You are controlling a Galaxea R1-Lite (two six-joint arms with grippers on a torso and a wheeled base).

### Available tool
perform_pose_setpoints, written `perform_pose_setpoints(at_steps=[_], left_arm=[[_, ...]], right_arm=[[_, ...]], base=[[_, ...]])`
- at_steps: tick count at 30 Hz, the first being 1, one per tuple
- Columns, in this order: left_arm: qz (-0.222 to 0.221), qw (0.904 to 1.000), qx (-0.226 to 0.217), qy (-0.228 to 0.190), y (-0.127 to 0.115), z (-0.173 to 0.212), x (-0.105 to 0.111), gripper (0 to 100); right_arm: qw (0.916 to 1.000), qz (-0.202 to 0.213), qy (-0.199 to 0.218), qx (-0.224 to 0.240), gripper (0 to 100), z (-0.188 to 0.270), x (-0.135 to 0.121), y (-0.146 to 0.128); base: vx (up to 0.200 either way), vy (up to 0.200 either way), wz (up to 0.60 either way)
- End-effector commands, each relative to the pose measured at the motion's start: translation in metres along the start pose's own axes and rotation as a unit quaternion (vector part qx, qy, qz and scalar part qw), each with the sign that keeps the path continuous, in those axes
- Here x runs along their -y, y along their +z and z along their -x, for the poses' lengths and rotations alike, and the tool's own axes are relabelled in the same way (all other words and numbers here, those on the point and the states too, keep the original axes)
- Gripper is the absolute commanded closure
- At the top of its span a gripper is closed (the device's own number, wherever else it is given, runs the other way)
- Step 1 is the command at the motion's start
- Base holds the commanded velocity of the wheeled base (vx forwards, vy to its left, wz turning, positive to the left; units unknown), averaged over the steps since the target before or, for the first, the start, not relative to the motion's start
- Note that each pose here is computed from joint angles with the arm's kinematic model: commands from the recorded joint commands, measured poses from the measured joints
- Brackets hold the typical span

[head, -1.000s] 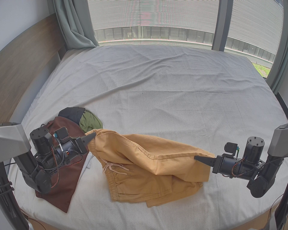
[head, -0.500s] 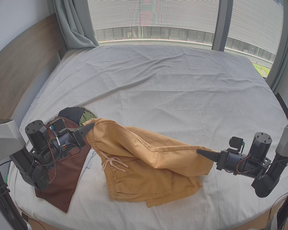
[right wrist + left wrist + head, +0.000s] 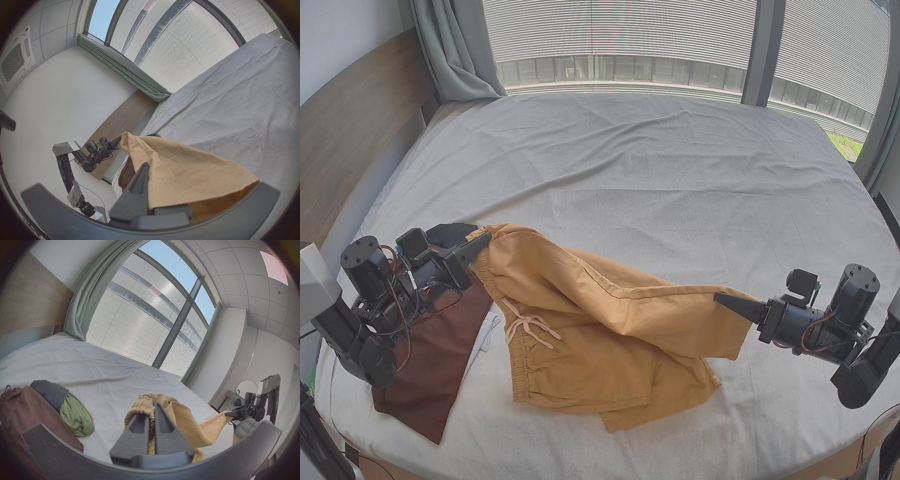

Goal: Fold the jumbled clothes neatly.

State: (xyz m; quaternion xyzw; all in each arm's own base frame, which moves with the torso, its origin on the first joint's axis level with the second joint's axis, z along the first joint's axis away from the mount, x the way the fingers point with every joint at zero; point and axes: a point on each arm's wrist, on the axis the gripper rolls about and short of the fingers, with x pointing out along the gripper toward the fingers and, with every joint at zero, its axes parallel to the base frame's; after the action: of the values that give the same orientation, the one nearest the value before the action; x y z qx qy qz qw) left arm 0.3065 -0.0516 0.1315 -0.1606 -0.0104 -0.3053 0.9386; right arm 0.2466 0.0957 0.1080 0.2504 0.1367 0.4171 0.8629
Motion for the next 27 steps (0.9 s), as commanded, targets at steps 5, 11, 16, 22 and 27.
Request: perform_pose_setpoints(at_steps=[5, 11, 16, 22, 27], left_arm=[[-0.017, 0.9997, 0.008, 0.014, 0.005, 0.003, -0.011, 100], [-0.018, 0.9996, 0.008, 0.018, 0.005, 0.004, -0.013, 100], [-0.018, 0.9996, 0.007, 0.018, 0.004, 0.004, -0.014, 100], [-0.017, 0.9997, 0.005, 0.019, 0.003, 0.004, -0.014, 100], [-0.023, 0.9995, 0.004, 0.019, 0.003, 0.003, -0.015, 100]], right_arm=[[0.9999, 0.004, -0.004, 0.013, 100, 0.001, 0.002, 0.007], [0.9996, 0.006, -0.009, 0.027, 100, 0.003, 0.006, 0.014], [0.9993, 0.008, -0.012, 0.033, 100, 0.004, 0.007, 0.017], [0.9990, 0.011, -0.012, 0.043, 100, 0.006, 0.006, 0.022], [0.9985, 0.014, -0.018, 0.051, 100, 0.008, 0.010, 0.026]], base=[[0.000, 0.000, 0.00], [0.000, 0.000, 0.00], [0.000, 0.000, 0.00], [0.000, 0.000, 0.00], [0.000, 0.000, 0.00]])
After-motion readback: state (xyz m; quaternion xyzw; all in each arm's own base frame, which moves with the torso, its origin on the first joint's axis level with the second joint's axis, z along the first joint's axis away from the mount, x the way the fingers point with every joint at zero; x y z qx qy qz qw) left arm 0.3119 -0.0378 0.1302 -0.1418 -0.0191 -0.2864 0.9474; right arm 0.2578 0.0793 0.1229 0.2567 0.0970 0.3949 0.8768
